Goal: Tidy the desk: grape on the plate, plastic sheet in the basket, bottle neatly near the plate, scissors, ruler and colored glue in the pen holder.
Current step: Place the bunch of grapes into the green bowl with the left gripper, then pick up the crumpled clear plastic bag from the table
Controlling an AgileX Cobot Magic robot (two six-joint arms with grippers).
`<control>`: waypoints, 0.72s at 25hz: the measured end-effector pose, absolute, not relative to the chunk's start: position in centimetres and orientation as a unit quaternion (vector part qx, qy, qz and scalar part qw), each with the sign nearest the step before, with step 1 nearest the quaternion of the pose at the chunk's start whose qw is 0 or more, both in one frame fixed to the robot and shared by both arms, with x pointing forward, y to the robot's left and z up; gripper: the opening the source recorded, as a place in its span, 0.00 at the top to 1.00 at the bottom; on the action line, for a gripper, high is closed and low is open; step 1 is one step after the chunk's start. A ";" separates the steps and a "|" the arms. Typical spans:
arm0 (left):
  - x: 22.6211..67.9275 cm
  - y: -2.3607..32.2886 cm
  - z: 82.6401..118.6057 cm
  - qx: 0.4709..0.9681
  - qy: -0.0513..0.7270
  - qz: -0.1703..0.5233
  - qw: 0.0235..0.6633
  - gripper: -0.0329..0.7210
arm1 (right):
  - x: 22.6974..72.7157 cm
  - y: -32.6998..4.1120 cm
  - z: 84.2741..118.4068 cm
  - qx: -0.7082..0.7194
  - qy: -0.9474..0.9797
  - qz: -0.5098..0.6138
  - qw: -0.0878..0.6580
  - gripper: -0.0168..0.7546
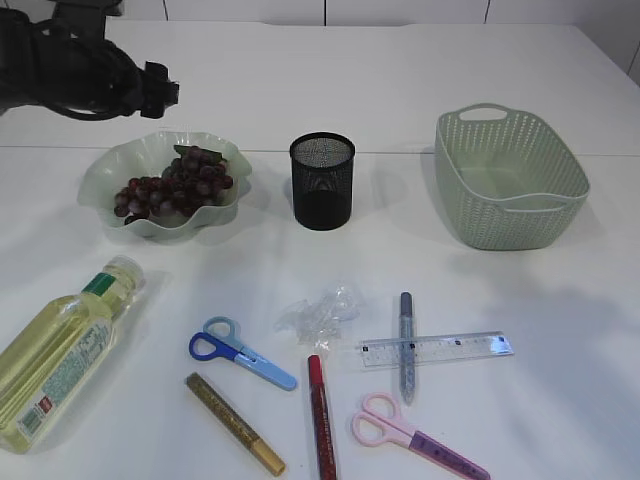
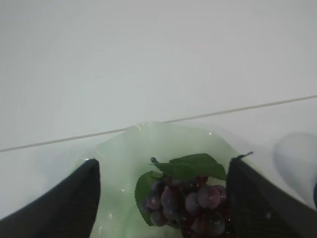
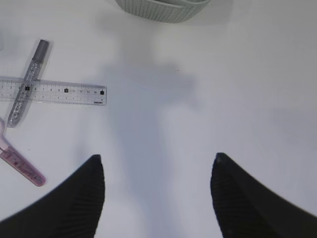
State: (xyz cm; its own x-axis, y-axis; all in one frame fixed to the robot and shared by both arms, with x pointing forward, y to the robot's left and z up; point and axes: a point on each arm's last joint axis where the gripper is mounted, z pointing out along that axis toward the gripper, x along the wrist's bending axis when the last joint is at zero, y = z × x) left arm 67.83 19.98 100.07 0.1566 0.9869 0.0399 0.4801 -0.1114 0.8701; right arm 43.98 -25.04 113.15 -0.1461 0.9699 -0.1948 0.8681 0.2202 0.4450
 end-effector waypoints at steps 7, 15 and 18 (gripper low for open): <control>67.2 18.9 100.2 0.671 0.544 0.333 0.379 0.22 | 44.0 -25.0 113.2 0.614 0.748 0.114 0.224 0.30; 66.7 16.5 100.5 0.690 0.497 0.267 0.453 0.30 | 44.0 -25.0 113.2 0.614 0.748 0.114 0.224 0.30; 66.5 16.1 100.7 0.689 0.493 0.244 0.472 0.31 | 44.0 -25.0 113.2 0.614 0.748 0.114 0.224 0.30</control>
